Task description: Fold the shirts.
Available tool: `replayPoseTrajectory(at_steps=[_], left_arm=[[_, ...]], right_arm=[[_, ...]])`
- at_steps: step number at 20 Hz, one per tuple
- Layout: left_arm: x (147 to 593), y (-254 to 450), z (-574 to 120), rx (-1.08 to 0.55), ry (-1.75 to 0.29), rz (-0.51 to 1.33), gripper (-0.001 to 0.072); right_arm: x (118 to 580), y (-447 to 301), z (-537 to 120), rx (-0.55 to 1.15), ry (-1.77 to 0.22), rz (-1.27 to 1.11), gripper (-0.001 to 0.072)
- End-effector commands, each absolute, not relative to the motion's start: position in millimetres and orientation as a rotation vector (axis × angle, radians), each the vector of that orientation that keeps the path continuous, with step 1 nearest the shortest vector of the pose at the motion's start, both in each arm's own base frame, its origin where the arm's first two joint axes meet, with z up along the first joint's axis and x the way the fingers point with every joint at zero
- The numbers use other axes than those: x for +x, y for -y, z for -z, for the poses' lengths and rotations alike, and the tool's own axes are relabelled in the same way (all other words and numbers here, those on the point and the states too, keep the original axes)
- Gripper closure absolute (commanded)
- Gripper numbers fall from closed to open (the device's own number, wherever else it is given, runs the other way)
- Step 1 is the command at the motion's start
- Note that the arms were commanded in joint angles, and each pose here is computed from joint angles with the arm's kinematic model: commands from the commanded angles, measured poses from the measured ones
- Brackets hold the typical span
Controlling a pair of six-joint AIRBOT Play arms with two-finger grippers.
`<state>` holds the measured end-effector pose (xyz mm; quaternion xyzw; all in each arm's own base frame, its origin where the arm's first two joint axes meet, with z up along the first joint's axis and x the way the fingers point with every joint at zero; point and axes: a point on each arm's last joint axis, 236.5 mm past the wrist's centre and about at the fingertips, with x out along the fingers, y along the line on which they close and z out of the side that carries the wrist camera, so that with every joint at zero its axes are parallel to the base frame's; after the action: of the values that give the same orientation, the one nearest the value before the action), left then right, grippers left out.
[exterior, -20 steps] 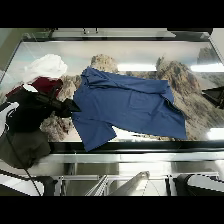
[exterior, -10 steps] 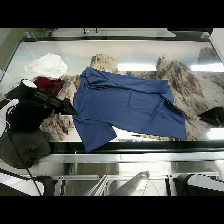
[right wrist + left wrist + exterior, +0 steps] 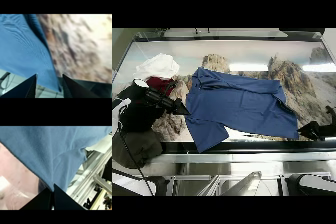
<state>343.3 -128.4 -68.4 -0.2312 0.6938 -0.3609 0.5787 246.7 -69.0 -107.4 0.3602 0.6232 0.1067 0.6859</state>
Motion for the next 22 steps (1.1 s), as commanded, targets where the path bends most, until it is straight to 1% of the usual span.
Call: replayPoseTrajectory(at_steps=[1,4,5,7,8,9,11,12,14,15,17,18,20,22], left_arm=[[341.6,128.9,67.3,-0.542,-1.629,0.851,0.0694],[336.4,129.5,64.5,-0.545,-1.646,0.87,0.0694],[334.9,129.7,63.6,-0.546,-1.651,0.876,0.0694],[333.4,129.9,62.8,-0.547,-1.656,0.881,0.0694],[333.4,129.8,62.7,-0.548,-1.656,0.881,0.0693],[333.2,129.9,62.7,-0.548,-1.657,0.881,0.0693],[333.5,130.0,62.5,-0.548,-1.655,0.882,0.0693],[334.4,130.4,61.7,-0.548,-1.651,0.883,0.0694],[344.6,134.6,47.2,-0.545,-1.594,0.916,0.0695],[354.4,139.9,27.7,-0.551,-1.53,0.949,0.0695],[366.5,153.4,-33.2,-0.545,-1.374,1.059,0.0695],[366.8,159.8,-72.9,-0.526,-1.288,1.122,0.0695],[354.5,171.8,-163.2,-0.475,-1.076,1.265,0.0695],[332.3,178.4,-264.1,-0.422,-0.794,1.373,0.0695]], right_arm=[[246.0,51.8,122.7,0.77,-1.441,-0.254,0.033],[248.1,28.5,118.0,0.75,-1.471,-0.332,0.0336],[246.9,23.6,116.7,0.746,-1.482,-0.351,0.0357],[248.0,21.9,115.4,0.756,-1.48,-0.353,0.0357],[247.9,21.7,115.2,0.757,-1.48,-0.354,0.0419],[247.7,21.5,114.9,0.76,-1.482,-0.354,0.0525],[248.7,22.1,114.3,0.779,-1.486,-0.335,0.0665],[250.4,23.3,113.4,0.793,-1.488,-0.319,0.0694],[265.1,17.4,98.9,0.852,-1.436,-0.343,0.0695],[277.6,11.1,82.7,0.889,-1.381,-0.391,0.0696],[309.9,-0.1,27.4,0.94,-1.207,-0.515,0.0695],[326.5,-3.3,-12.8,0.942,-1.095,-0.576,0.0696],[348.3,-8.7,-109.2,0.874,-0.854,-0.699,0.0695],[345.9,-20.9,-232.4,0.755,-0.548,-0.831,0.0696]])
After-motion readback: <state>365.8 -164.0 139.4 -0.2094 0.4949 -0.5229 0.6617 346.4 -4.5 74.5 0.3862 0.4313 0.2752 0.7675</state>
